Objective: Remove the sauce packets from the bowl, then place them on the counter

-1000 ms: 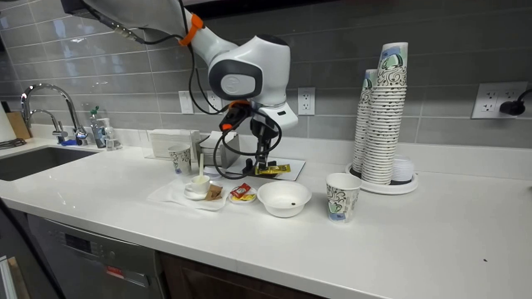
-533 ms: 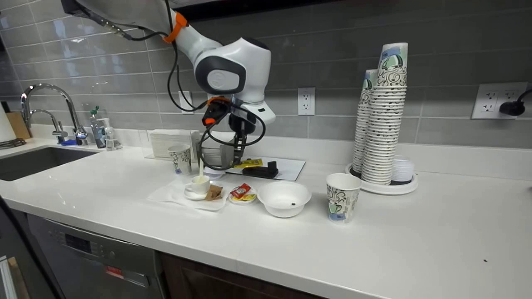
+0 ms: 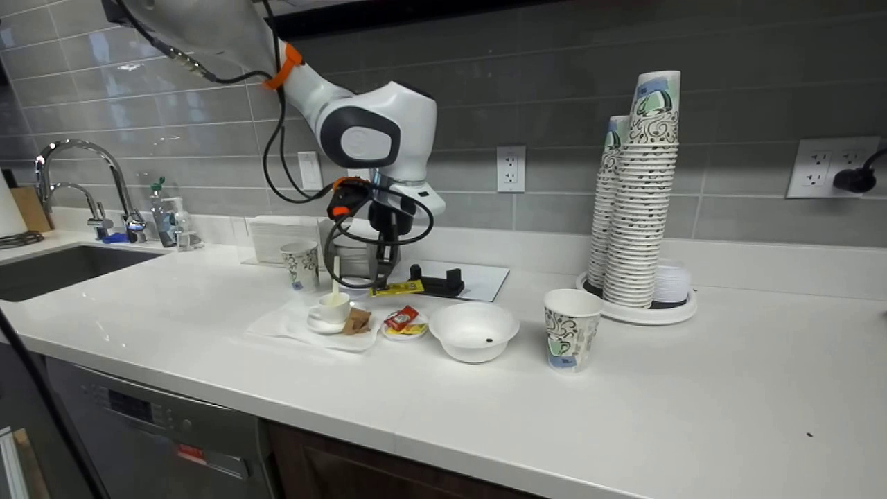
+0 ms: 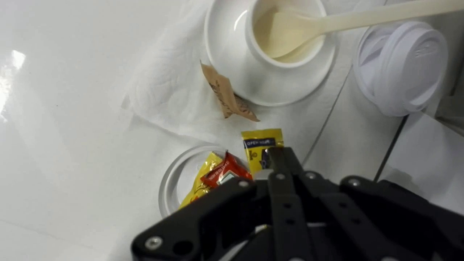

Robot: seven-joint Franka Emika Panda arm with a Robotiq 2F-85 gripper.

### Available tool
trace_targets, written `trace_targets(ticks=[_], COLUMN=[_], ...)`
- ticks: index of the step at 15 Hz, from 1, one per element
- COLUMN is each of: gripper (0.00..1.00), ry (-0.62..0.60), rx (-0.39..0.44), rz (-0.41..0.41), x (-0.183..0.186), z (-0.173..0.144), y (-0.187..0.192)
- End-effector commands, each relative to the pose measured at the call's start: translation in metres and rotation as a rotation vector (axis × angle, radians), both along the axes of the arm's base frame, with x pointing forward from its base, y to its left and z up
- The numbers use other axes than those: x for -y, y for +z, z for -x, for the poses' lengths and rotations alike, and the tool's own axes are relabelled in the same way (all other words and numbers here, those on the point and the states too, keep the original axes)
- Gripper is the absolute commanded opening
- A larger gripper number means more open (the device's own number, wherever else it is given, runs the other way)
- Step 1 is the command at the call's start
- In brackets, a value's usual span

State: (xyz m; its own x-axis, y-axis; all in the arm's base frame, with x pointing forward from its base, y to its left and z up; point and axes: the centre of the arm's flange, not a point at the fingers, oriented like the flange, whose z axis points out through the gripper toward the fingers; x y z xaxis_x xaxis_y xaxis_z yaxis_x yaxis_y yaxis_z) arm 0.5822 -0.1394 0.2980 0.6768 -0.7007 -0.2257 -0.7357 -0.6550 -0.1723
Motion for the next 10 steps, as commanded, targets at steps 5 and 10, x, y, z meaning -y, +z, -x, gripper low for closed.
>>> trace_targets(ticks=[5,10], gripper=[0.0,0.32], ry=[-0.021,-0.013], rx=[-0.031,-0.047], rz=[0.105,0.129], x=[0.008,0.007], z=[0.001,0.003], y=[-0.02,-0.024])
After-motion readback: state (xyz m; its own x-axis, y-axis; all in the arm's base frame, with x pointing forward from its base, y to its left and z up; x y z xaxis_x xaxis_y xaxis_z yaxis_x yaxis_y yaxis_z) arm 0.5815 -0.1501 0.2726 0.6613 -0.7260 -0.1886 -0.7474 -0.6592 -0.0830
